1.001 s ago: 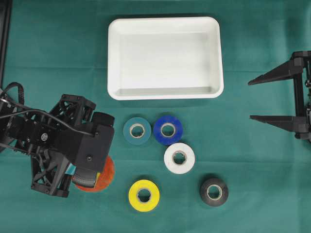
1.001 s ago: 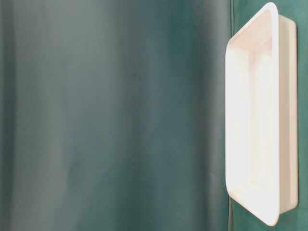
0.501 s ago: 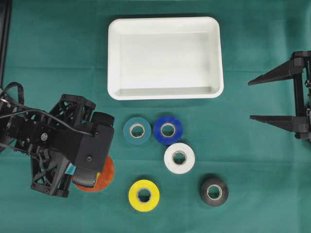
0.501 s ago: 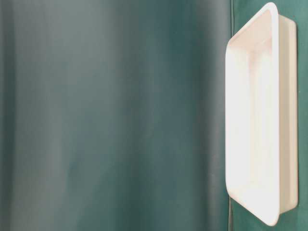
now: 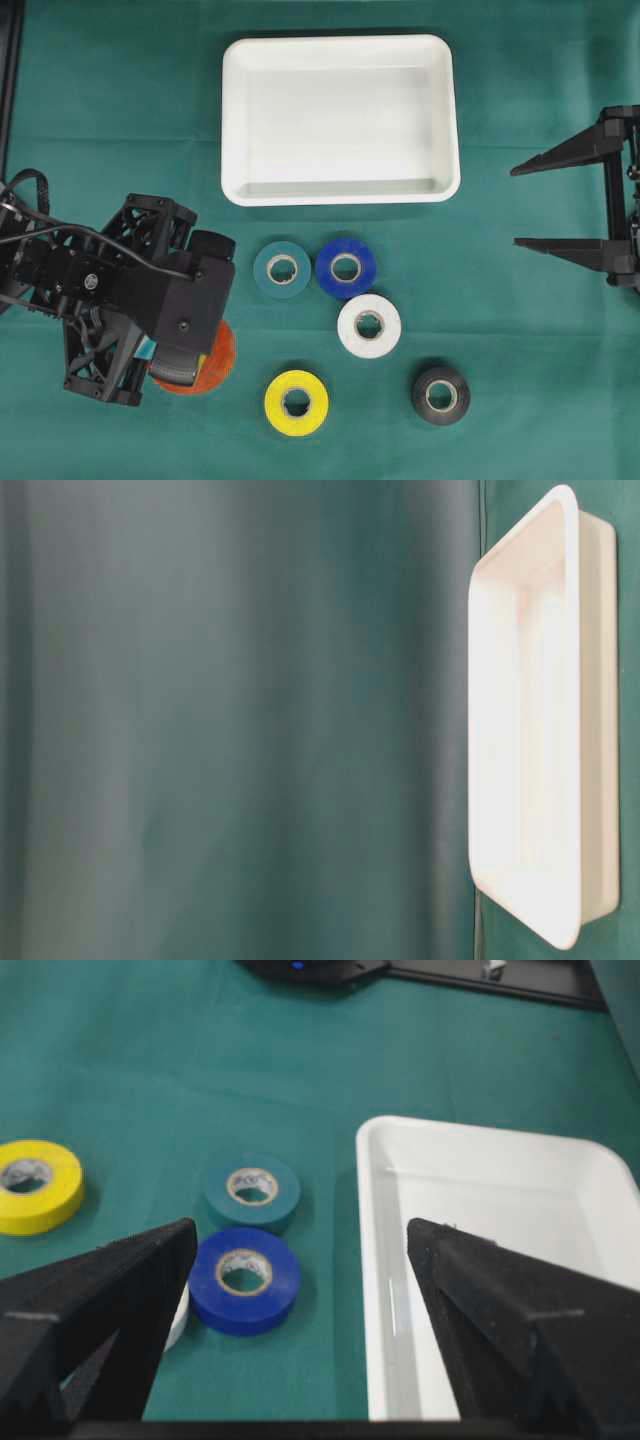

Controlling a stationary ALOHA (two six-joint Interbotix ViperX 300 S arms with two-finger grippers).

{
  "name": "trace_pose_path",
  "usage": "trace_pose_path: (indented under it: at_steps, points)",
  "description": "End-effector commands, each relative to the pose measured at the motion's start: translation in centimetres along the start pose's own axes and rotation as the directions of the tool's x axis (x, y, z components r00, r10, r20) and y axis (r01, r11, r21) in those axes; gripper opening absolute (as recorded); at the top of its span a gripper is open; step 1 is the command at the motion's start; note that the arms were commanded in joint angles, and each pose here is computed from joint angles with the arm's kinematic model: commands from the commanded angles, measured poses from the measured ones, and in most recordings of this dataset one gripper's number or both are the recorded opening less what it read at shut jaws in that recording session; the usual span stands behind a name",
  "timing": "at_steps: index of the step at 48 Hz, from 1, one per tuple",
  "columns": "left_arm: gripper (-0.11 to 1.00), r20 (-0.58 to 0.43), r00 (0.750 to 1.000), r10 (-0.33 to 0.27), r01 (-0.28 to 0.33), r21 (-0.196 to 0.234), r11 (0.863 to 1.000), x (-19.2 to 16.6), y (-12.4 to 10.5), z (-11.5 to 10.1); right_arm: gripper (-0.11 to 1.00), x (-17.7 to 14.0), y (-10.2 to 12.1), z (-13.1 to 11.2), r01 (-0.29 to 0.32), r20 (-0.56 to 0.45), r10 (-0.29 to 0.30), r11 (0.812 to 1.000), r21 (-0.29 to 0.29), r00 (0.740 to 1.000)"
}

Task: Pick up the tape from a random location and place it into the white case.
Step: 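Lift the red tape and carry it over the white tray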

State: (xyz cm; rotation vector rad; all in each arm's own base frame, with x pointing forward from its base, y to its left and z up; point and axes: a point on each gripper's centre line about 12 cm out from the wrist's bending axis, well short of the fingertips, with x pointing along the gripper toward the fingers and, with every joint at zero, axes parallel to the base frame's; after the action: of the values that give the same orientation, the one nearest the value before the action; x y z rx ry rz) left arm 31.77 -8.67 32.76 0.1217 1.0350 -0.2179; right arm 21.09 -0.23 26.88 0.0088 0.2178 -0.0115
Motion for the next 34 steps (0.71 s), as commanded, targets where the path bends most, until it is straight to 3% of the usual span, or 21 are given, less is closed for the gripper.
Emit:
trace_pose_path:
  at_steps: [1, 11, 17, 27, 34]
  points:
    - [0.22, 0.046, 0.999, 0.012, -0.011, -0.018, 1.000, -1.3, 0.7, 0.6, 0.90, 0.0, -0.1, 1.2, 0.003, 0.029, -0.003, 1.000, 0.001, 1.000]
    - [0.22, 0.039, 0.997, 0.062, -0.058, -0.097, 0.994, -1.3, 3.7, 0.4, 0.90, 0.0, -0.1, 1.1, 0.003, 0.023, -0.003, 1.000, 0.001, 1.000]
    - [0.22, 0.032, 0.994, 0.104, -0.098, -0.165, 0.981, -1.4, 6.3, 0.1, 0.90, 0.0, 0.0, 1.0, 0.001, 0.015, -0.001, 1.000, -0.001, 1.000]
    - [0.22, 0.003, 0.984, 0.181, -0.172, -0.289, 0.942, -1.7, 11.1, -1.1, 0.90, 0.1, -0.1, 0.9, 0.003, 0.006, -0.003, 1.000, -0.005, 1.000]
    - [0.22, -0.020, 0.974, 0.226, -0.218, -0.366, 0.905, -2.1, 14.0, -2.2, 0.90, 0.1, -0.2, 0.8, 0.009, 0.003, -0.009, 1.000, -0.006, 1.000]
